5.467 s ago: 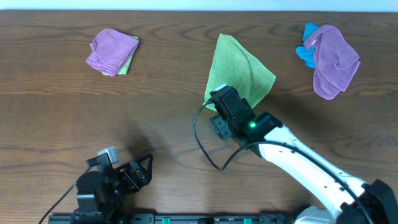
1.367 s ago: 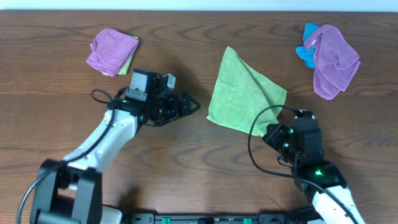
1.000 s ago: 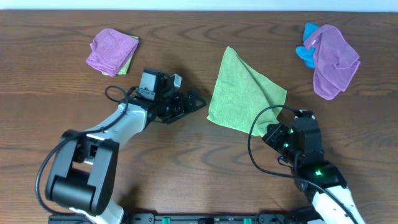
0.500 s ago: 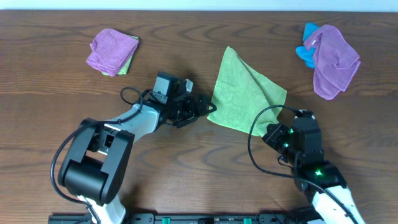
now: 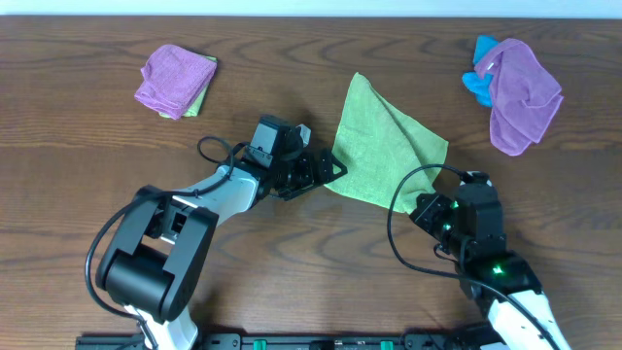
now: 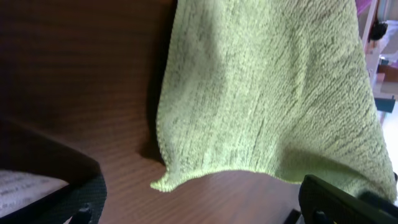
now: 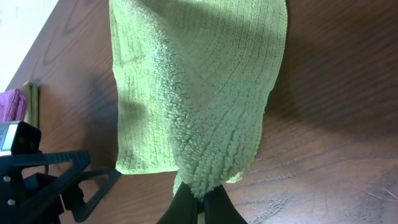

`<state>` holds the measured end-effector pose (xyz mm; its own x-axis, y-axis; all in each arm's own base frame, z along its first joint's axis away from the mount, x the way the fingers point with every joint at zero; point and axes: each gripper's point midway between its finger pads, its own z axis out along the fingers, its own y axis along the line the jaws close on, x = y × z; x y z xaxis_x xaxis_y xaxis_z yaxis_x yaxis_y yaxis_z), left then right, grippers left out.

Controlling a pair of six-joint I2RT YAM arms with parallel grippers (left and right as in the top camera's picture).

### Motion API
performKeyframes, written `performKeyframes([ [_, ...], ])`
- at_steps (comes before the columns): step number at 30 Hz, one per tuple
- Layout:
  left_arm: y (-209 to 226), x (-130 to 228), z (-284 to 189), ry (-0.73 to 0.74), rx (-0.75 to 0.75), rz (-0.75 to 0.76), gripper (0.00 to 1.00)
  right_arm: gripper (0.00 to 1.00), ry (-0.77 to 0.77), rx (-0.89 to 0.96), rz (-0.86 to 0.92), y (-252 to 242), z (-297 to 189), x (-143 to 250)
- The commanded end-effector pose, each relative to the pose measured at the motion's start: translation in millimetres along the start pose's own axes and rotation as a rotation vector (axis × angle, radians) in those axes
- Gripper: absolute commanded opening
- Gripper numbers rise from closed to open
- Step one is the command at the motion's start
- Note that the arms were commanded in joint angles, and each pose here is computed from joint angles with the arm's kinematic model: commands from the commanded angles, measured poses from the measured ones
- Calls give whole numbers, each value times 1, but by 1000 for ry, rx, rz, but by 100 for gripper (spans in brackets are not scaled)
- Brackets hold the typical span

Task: Fold the cloth
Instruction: 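Reach the left gripper to the cloth's left corner and grasp it, then lift the cloth with both grippers and lay it flat, spread out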

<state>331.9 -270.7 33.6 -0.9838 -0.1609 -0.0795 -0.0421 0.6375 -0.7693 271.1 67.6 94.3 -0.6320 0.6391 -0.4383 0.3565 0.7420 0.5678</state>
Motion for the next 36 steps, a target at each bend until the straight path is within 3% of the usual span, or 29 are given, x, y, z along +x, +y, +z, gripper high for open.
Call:
performKeyframes([
  [1, 6, -7, 7, -17, -23, -29, 100, 1, -6, -6, -7, 0, -1, -2],
  [10, 8, -12, 20, -27, 9, -89, 100, 1, -3, -9, -7, 0, -1, -1],
  [23, 10, 9, 48, 34, 21, -99, 100, 1, -3, -9, -7, 0, -1, -1],
  [24, 9, 10, 49, 36, 21, -97, 93, 1, -3, -9, -7, 0, -1, -1],
  [28, 9, 11, 50, 37, 18, -94, 82, 1, -3, -10, -7, 1, -1, -1],
  [34, 17, 18, 52, 52, -16, -89, 73, 1, 2, -14, -7, 1, -1, -1],
  [36, 21, 22, 55, 60, -33, -97, 62, 1, 3, -15, -7, 1, -1, -1],
])
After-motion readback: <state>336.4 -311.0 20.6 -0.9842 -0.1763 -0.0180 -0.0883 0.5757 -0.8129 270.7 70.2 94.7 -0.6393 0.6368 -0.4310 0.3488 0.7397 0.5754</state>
